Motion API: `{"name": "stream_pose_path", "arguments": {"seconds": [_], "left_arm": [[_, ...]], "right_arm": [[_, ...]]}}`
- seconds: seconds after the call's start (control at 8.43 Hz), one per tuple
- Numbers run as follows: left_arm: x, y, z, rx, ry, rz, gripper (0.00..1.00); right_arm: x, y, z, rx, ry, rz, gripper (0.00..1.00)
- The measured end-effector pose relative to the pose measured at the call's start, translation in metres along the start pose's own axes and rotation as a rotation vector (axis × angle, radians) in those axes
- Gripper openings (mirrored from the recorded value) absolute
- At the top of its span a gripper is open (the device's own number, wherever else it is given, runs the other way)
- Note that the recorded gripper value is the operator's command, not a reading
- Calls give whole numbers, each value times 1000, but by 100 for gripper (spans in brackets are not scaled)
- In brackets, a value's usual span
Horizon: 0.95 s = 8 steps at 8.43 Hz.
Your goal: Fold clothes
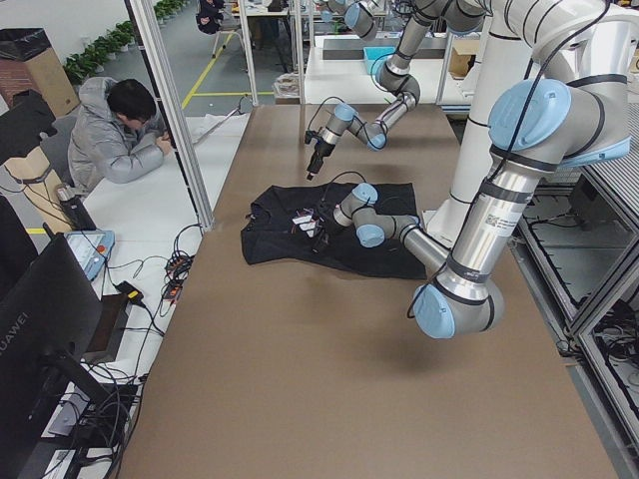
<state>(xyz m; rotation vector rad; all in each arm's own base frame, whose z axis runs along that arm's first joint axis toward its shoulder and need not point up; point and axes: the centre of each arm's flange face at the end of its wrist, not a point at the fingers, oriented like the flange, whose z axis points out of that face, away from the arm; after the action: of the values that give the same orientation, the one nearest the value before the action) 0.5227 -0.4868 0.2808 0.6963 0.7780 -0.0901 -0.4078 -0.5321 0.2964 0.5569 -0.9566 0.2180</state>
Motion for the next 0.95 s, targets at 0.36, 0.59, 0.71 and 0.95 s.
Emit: {"name": "stream_pose_path", "arguments": {"seconds": [0.36,0.59,0.71,0.95], "left_arm": [[-6,12,6,-7,-18,19,75],[-4,26,9,-8,-27,34,56],[-2,33,9,-10,-28,40,45],[1,37,8,-11,-26,44,24]], "right_arm": [[0,2,1,-2,1,-1,94],[2,3,2,-3,6,-2,94],[4,4,3,-4,8,-2,94],[4,4,3,-3,10,-3,94]]}}
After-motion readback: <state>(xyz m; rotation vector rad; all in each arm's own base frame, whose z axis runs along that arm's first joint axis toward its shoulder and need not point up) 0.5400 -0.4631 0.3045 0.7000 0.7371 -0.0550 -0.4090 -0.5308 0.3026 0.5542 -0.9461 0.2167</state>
